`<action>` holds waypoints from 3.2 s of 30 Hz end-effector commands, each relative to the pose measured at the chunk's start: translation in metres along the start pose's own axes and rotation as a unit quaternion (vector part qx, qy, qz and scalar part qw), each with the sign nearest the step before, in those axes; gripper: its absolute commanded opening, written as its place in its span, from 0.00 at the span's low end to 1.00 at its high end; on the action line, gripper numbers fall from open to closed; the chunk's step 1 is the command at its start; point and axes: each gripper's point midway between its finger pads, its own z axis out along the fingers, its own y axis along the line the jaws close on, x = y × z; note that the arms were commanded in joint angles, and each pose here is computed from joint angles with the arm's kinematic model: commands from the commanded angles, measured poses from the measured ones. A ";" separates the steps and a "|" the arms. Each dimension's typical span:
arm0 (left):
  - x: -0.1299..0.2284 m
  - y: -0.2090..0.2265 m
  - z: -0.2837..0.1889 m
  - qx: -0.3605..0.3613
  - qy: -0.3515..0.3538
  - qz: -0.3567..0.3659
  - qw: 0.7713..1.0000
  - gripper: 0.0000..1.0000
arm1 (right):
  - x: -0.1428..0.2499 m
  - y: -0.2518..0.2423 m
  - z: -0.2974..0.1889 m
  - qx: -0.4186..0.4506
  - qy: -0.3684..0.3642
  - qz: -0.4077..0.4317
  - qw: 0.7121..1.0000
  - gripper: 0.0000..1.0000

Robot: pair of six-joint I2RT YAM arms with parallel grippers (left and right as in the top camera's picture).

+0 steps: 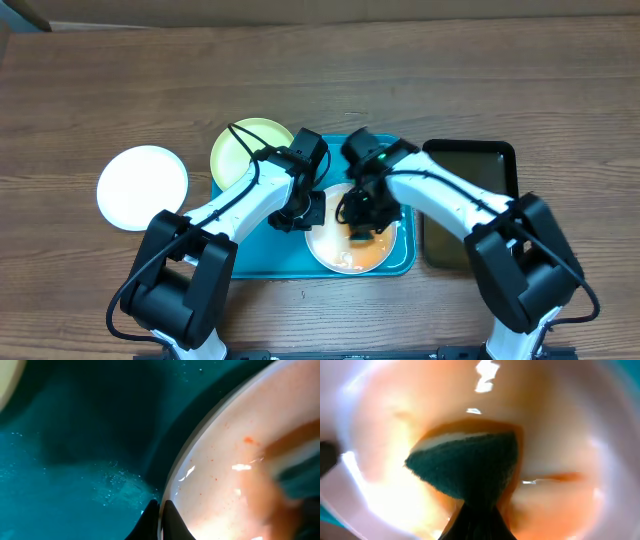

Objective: Clean dirty plates on tray and stack at the side
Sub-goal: 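Scrub the orange-stained plate with the sponge while left gripper holds it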

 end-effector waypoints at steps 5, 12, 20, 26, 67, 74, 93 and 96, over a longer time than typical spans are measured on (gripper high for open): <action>0.000 -0.004 -0.007 0.005 -0.011 0.014 1.000 0.04 | -0.018 0.022 0.013 -0.001 -0.047 -0.010 0.999 0.04; 0.000 -0.004 -0.007 0.005 -0.010 0.014 1.000 0.04 | -0.057 0.007 0.004 0.054 -0.140 -0.003 0.989 0.04; 0.002 -0.003 -0.007 0.003 -0.007 0.014 1.000 0.04 | -0.051 -0.018 0.002 0.117 -0.137 0.023 0.983 0.04; 0.002 -0.003 -0.007 0.003 -0.007 0.013 1.000 0.04 | -0.045 -0.034 -0.001 0.144 -0.130 0.055 0.979 0.04; 0.003 -0.002 -0.007 0.002 -0.004 0.011 1.000 0.04 | -0.025 0.025 0.002 -0.094 -0.019 0.095 0.991 0.04; 0.003 -0.002 -0.007 0.002 -0.004 0.011 1.000 0.04 | -0.014 0.019 0.009 -0.073 0.000 0.135 0.988 0.04; 0.004 -0.001 -0.007 0.000 -0.001 0.011 1.000 0.04 | 0.023 -0.060 0.024 0.038 0.035 0.172 0.984 0.04; 0.005 -0.001 -0.007 0.000 -0.001 0.011 1.000 0.04 | 0.026 -0.083 0.013 0.099 0.023 0.177 0.979 0.04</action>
